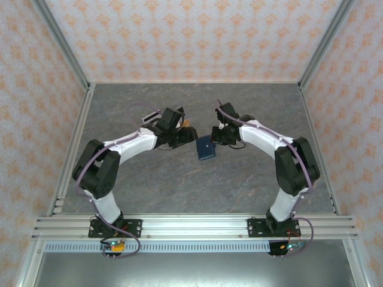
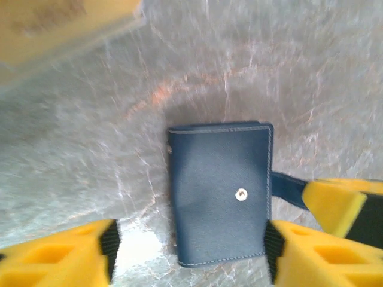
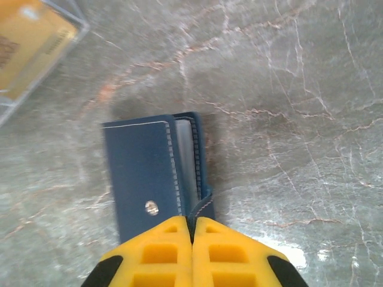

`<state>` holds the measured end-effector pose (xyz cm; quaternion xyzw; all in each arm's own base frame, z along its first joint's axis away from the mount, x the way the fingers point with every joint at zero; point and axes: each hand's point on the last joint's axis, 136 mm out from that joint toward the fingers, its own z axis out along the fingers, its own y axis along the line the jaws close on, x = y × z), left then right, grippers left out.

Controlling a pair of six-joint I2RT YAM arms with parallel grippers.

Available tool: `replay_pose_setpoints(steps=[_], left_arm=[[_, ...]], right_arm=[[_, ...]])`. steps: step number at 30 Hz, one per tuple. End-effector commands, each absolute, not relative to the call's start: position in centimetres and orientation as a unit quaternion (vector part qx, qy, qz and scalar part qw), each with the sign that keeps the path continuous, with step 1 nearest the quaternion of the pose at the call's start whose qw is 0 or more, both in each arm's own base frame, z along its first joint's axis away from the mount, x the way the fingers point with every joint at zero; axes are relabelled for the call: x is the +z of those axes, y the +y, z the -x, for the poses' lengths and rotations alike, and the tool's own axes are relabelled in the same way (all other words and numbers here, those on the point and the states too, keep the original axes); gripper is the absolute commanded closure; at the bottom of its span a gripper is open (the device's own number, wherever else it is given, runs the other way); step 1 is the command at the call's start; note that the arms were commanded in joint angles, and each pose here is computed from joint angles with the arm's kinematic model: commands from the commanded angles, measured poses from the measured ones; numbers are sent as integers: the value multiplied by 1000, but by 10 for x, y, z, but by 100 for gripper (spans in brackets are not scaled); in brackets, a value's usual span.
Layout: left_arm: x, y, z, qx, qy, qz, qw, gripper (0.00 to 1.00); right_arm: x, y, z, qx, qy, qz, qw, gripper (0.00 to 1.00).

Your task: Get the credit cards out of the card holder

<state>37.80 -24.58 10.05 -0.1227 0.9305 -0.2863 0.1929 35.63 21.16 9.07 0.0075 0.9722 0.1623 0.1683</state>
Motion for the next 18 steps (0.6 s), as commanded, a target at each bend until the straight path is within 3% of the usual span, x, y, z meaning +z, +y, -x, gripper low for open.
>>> replay_pose_setpoints(steps=[1,10,18], left_arm=[[116,-212,-379,-235,929,151,242,24],[130,-171,-370,-218,907,210,293,0],[132,-163,-361,-220,905,216,291,0]], right_arm=[[114,227,-352,195,963,21,184,97],[154,276,-346,282,937,66,197,97],[158,293,-347,300,930,76,198,97]])
